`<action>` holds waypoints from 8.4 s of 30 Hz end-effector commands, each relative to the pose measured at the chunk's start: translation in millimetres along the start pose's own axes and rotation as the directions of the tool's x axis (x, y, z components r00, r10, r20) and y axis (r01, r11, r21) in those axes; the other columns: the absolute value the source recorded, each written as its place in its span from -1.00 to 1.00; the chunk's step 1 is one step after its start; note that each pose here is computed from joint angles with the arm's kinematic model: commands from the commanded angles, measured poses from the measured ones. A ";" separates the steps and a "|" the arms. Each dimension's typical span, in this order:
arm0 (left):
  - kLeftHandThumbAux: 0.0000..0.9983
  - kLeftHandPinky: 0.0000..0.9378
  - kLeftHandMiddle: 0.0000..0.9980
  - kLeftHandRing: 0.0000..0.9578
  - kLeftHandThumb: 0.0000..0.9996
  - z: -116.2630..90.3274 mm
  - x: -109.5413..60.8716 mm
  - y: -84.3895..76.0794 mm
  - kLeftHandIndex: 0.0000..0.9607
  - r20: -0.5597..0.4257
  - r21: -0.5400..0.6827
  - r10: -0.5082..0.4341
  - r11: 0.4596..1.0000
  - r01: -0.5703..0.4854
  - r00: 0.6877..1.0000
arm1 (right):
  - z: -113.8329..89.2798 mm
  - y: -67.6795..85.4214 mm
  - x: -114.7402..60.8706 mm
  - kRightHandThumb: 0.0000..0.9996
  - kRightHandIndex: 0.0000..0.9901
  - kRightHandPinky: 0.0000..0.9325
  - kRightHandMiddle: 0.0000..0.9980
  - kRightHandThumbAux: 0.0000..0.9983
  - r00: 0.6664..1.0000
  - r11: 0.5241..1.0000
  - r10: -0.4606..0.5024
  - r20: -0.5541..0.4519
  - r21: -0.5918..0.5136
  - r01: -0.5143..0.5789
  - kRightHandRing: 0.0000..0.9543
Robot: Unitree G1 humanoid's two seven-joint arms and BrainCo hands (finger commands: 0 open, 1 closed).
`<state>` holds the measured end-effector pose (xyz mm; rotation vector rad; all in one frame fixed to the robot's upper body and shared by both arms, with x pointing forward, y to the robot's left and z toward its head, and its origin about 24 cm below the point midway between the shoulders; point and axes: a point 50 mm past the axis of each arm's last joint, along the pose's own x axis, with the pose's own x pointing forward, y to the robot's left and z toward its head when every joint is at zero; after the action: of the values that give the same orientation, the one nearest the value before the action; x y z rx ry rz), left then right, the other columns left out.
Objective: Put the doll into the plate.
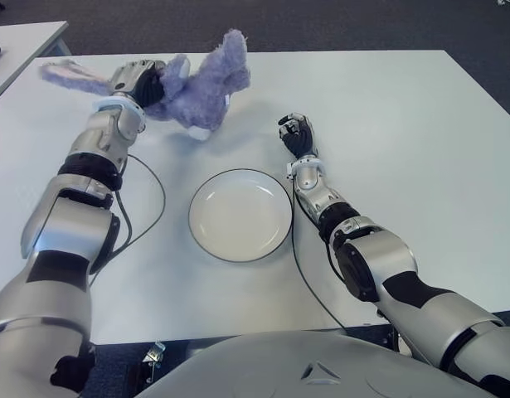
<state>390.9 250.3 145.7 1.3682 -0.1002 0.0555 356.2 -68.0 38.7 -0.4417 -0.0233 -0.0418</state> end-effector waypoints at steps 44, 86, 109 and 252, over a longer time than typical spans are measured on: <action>0.29 0.63 0.69 0.75 0.89 77.8 -41.4 69.1 0.64 0.349 0.027 0.120 0.990 -0.138 0.929 | -60.5 61.6 -69.9 0.41 -0.17 0.88 0.64 0.47 0.929 0.981 0.185 -0.320 0.001 -0.195 0.81; 0.27 0.67 0.66 0.73 0.80 102.6 -97.0 39.1 0.56 0.409 -0.001 -0.019 1.000 0.022 0.912 | -62.3 60.3 -70.2 0.41 -0.17 0.88 0.64 0.47 0.928 0.980 0.185 -0.323 -0.008 -0.198 0.81; 0.27 0.72 0.65 0.73 0.81 99.5 -113.7 12.4 0.55 0.316 -0.126 -0.082 0.984 0.127 0.945 | -62.4 58.4 -68.6 0.41 -0.17 0.87 0.64 0.47 0.931 0.980 0.180 -0.319 -0.022 -0.197 0.81; -0.37 -0.83 -0.93 -0.90 -0.36 127.9 -30.1 -28.5 -0.98 0.157 -0.514 0.101 0.858 -0.006 0.982 | -62.1 59.0 -69.0 0.40 -0.17 0.75 0.49 0.47 0.936 0.971 0.191 -0.296 -0.081 -0.224 0.68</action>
<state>353.2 121.0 153.5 0.8463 -0.3851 -0.0075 354.1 -59.8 40.2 -0.5338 -0.0768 -0.0064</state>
